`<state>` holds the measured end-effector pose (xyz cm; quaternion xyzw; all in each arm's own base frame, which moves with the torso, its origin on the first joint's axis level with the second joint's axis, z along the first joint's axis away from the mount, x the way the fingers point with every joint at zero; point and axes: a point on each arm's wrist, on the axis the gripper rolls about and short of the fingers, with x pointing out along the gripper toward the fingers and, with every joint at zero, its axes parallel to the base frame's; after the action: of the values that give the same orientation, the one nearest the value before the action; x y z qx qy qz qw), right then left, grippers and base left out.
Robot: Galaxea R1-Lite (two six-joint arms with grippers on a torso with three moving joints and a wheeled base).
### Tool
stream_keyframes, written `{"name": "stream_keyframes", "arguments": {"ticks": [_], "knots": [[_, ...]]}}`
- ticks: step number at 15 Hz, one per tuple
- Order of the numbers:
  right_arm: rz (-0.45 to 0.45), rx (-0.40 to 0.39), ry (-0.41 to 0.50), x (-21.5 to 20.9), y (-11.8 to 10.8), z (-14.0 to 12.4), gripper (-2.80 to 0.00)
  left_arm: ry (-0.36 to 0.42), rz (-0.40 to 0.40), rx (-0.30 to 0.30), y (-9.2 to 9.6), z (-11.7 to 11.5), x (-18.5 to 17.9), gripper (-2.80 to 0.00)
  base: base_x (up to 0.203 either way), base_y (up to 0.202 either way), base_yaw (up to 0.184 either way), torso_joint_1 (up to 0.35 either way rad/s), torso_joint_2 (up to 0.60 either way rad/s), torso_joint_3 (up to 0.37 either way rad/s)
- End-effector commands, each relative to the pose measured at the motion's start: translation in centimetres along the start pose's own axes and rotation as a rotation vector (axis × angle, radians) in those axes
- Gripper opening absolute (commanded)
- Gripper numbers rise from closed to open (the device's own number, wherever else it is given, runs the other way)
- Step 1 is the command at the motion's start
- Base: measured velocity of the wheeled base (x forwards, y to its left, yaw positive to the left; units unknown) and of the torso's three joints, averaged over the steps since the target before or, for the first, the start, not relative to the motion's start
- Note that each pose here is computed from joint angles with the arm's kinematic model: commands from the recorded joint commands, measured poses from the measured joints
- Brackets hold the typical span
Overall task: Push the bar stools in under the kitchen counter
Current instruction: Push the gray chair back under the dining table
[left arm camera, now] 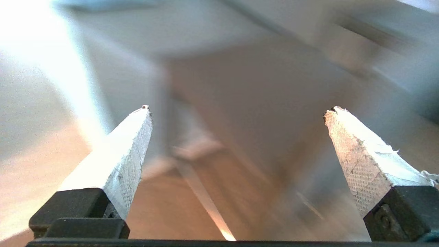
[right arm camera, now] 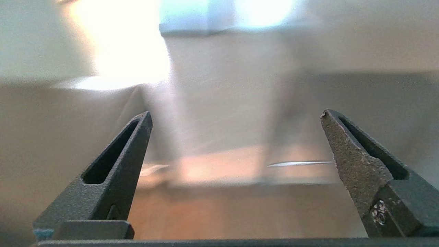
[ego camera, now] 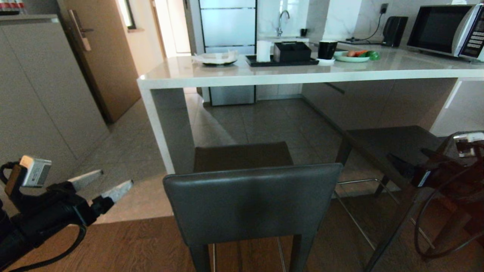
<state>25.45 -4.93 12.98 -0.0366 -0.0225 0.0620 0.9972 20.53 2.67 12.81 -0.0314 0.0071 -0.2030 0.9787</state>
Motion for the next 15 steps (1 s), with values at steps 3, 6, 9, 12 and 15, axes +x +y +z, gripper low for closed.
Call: {"name": "stream_keyframes", "arguments": {"ticks": [3, 6, 9, 12, 15], "knots": [[-0.12, -0.05, -0.147, -2.3, 1.8, 5.2, 0.0, -0.182, 0.48, -0.01, 0.0, 2.7, 2.6, 0.0, 0.0, 0.0, 0.0, 0.0, 0.0, 0.0], [-0.102, 0.0, -0.188, -5.1, 3.8, 8.3, 0.0, -0.283, 0.418, 0.002, -2.7, 5.4, 0.3, 0.0, 0.0, 0.0, 0.0, 0.0, 0.0, 0.0], [-0.058, 0.079, -0.19, -8.6, 5.1, 11.5, 0.0, -0.316, 0.392, 0.006, -5.0, 8.6, -3.4, 0.0, 0.0, 0.0, 0.0, 0.0, 0.0, 0.0], [0.024, 0.104, -0.198, -13.3, 6.2, 13.7, 0.0, -0.291, 0.359, -0.001, -7.6, 12.1, -8.4, 0.0, 0.0, 0.0, 0.0, 0.0, 0.0, 0.0], [0.118, 0.105, -0.21, -18.4, 7.0, 14.1, 0.0, -0.31, 0.301, 0.005, -10.0, 13.1, -13.6, 0.0, 0.0, 0.0, 0.0, 0.0, 0.0, 0.0]]}}
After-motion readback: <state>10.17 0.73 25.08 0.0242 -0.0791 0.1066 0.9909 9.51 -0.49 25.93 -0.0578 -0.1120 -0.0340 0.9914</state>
